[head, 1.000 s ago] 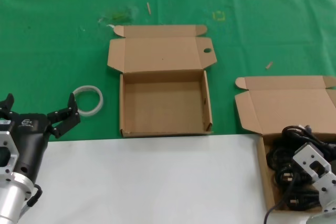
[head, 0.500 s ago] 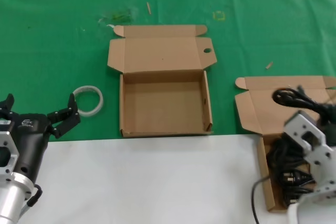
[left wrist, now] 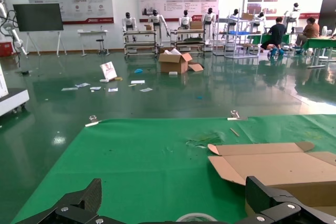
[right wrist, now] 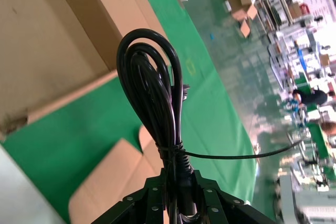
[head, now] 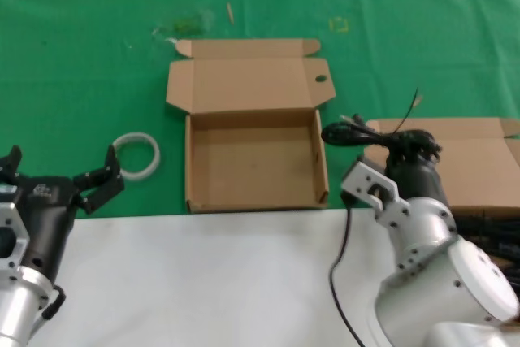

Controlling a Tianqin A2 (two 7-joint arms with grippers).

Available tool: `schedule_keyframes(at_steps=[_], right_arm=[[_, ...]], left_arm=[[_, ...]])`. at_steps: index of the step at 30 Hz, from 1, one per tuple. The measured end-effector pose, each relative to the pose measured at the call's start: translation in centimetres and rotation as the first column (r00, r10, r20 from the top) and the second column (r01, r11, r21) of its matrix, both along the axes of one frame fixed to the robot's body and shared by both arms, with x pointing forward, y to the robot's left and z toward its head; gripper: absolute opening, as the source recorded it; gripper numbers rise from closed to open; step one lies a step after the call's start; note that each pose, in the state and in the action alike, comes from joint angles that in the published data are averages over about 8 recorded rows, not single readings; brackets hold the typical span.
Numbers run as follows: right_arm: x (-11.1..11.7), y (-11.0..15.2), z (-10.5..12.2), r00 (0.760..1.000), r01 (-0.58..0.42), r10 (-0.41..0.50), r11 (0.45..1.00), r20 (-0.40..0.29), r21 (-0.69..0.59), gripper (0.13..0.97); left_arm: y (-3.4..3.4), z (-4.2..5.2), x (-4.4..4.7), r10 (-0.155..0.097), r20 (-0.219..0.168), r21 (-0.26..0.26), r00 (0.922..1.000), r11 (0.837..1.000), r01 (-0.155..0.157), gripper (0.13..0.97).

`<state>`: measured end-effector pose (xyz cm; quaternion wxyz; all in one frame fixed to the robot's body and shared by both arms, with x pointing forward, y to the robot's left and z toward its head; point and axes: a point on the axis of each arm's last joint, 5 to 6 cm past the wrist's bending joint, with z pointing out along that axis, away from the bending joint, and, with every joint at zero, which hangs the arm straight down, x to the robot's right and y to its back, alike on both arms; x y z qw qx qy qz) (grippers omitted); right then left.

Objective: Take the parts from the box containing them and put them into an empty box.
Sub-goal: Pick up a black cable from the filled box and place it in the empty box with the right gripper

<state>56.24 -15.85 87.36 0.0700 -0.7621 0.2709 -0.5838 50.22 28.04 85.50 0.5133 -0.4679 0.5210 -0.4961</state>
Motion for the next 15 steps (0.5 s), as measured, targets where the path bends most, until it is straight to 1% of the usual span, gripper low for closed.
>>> schedule_keyframes(at_steps=[7, 15], right_arm=[[2.8, 1.9, -0.8, 0.996, -0.085, 0.085, 0.996, 0.015, -0.022, 0.227], [4.9, 3.5, -1.4, 0.987, -0.160, 0.161, 0.986, 0.026, -0.050, 0.227]], left_arm=[[0.00, 0.00, 0.00, 0.000, 0.000, 0.000, 1.0000, 1.000, 0.000, 0.965], [0.00, 0.00, 0.00, 0.000, 0.000, 0.000, 1.0000, 1.000, 0.000, 0.965]])
